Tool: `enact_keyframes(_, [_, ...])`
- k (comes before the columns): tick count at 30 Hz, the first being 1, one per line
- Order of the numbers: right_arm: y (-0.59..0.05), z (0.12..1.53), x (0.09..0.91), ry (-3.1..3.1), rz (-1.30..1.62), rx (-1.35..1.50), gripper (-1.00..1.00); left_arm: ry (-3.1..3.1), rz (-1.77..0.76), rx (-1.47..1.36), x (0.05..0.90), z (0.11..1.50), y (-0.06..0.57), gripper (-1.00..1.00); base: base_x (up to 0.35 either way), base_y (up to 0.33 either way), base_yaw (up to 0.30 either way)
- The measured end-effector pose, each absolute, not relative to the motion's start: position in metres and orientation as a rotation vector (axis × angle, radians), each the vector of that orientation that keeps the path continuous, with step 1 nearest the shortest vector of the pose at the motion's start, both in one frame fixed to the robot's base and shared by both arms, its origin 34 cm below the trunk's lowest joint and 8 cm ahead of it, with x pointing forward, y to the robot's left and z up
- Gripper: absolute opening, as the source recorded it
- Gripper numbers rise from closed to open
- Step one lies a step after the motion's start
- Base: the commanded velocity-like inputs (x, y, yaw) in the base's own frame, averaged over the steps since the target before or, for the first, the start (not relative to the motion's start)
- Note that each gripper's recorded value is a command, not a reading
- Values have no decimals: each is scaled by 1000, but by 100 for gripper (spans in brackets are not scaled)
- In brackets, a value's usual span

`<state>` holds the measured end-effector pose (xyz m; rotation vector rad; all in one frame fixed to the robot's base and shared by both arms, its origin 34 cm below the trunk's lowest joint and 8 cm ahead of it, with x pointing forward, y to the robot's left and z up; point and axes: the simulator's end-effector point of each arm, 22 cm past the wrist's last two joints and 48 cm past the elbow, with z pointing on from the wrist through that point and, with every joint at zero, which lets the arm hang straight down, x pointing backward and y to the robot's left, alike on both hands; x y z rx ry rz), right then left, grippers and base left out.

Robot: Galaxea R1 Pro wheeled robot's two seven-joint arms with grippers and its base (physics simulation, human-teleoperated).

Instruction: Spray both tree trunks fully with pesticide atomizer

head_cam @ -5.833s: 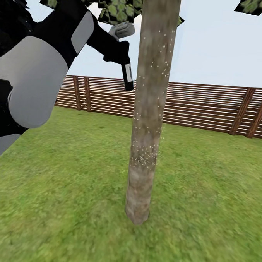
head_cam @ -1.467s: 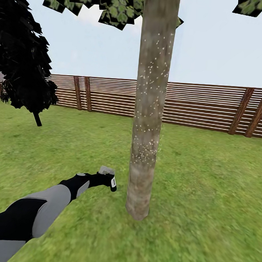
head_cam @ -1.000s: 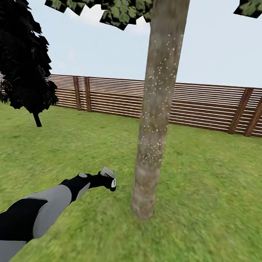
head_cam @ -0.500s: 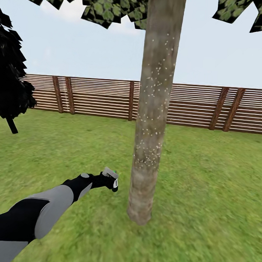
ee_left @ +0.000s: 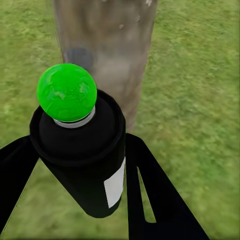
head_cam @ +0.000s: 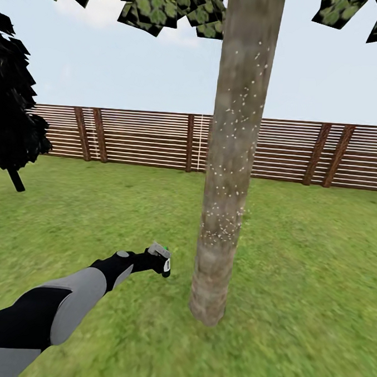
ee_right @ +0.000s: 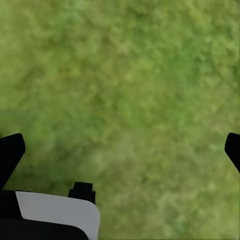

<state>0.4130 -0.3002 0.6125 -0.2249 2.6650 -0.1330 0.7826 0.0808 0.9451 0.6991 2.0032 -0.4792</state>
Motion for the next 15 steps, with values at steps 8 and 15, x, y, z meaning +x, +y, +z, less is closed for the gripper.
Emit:
enact_keyframes(8, [-300, 612, 413, 2666, -133, -225, 100, 2006, -479, 699, 782, 944, 81, -100, 181, 314, -261])
enact_keyframes(15, [-300, 611, 410, 2670, -132, -225, 100, 2005, -479, 697, 783, 945, 81, -100, 120, 328, -293])
